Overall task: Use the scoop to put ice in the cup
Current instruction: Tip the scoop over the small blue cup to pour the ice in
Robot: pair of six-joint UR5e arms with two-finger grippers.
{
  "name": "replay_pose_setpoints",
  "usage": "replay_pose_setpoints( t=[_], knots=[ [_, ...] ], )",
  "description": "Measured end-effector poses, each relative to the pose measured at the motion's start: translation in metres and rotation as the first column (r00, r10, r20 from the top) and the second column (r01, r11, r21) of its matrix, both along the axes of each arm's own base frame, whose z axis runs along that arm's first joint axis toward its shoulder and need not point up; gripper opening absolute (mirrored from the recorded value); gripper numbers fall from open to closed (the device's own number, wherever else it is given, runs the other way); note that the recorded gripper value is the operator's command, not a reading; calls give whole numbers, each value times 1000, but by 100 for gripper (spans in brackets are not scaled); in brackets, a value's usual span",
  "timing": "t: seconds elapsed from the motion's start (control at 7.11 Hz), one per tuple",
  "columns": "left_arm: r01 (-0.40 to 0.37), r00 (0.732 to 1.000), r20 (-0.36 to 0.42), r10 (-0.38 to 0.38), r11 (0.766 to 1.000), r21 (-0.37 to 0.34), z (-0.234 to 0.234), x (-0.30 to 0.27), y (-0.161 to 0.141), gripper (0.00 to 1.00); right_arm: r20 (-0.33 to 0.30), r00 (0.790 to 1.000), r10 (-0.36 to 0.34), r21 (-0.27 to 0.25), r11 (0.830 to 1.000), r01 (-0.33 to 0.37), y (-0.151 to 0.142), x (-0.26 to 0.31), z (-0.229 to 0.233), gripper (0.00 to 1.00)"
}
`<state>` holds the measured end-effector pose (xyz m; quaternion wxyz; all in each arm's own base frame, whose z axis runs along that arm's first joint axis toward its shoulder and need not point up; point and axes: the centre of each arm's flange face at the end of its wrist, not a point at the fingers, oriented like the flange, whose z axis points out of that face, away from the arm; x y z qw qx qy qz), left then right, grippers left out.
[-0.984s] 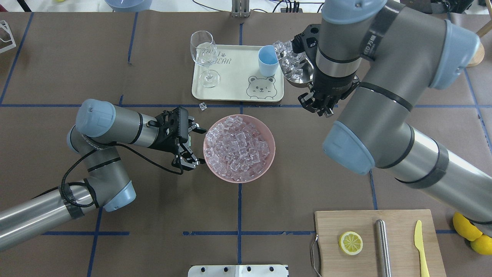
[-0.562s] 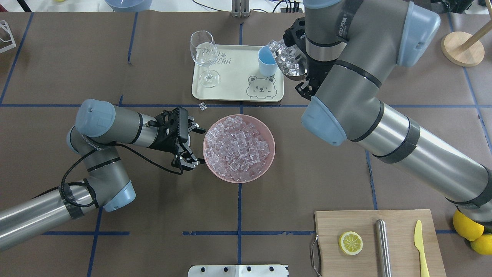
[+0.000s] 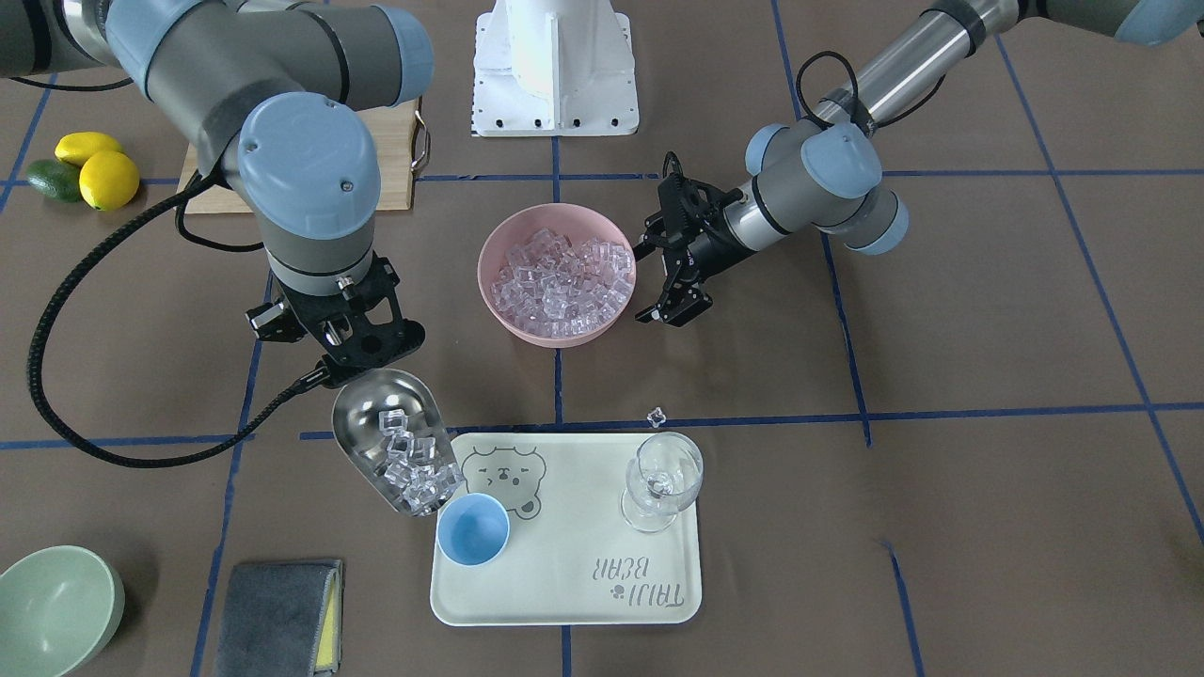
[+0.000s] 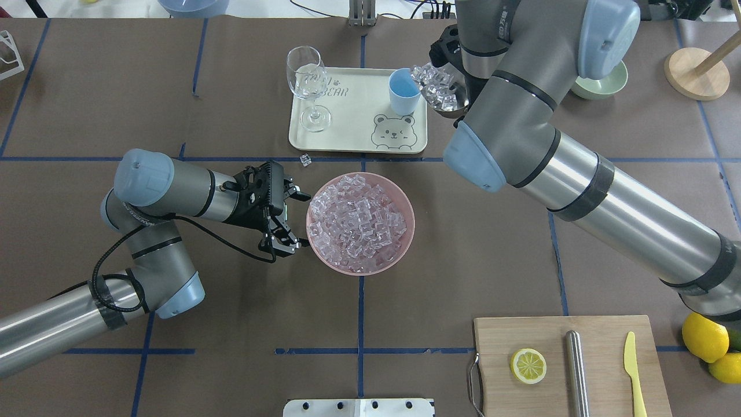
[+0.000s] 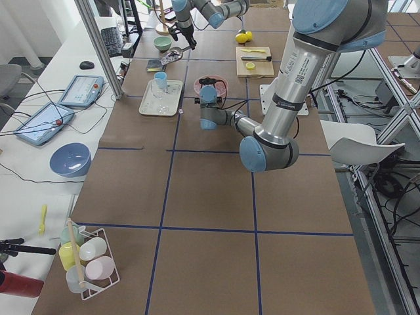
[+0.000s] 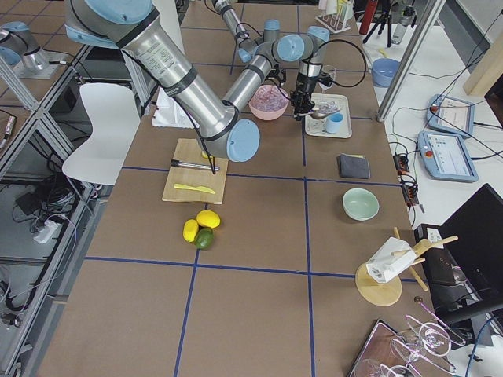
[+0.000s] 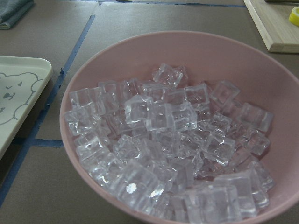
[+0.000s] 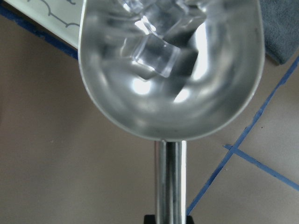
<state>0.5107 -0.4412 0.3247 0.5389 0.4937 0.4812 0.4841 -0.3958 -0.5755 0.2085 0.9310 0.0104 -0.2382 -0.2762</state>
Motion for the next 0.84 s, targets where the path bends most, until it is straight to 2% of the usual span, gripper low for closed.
replay_pose_setpoints(
  t=[0.14, 0.42, 0.84],
  knots=[
    [0, 1000, -1, 0, 1000, 1, 0, 0, 0, 100, -12, 1000, -7, -8, 1000, 7, -6, -2, 0, 0],
    [0, 1000, -3, 0, 1000, 3, -1, -1, 1, 100, -68, 995, -69, -30, 997, 67, -13, -7, -12, 0],
    [-1, 1000, -9, 1, 1000, 8, -4, -1, 1, 100, -151, 978, -145, -66, 988, 137, -25, -12, -25, 0]
  ],
)
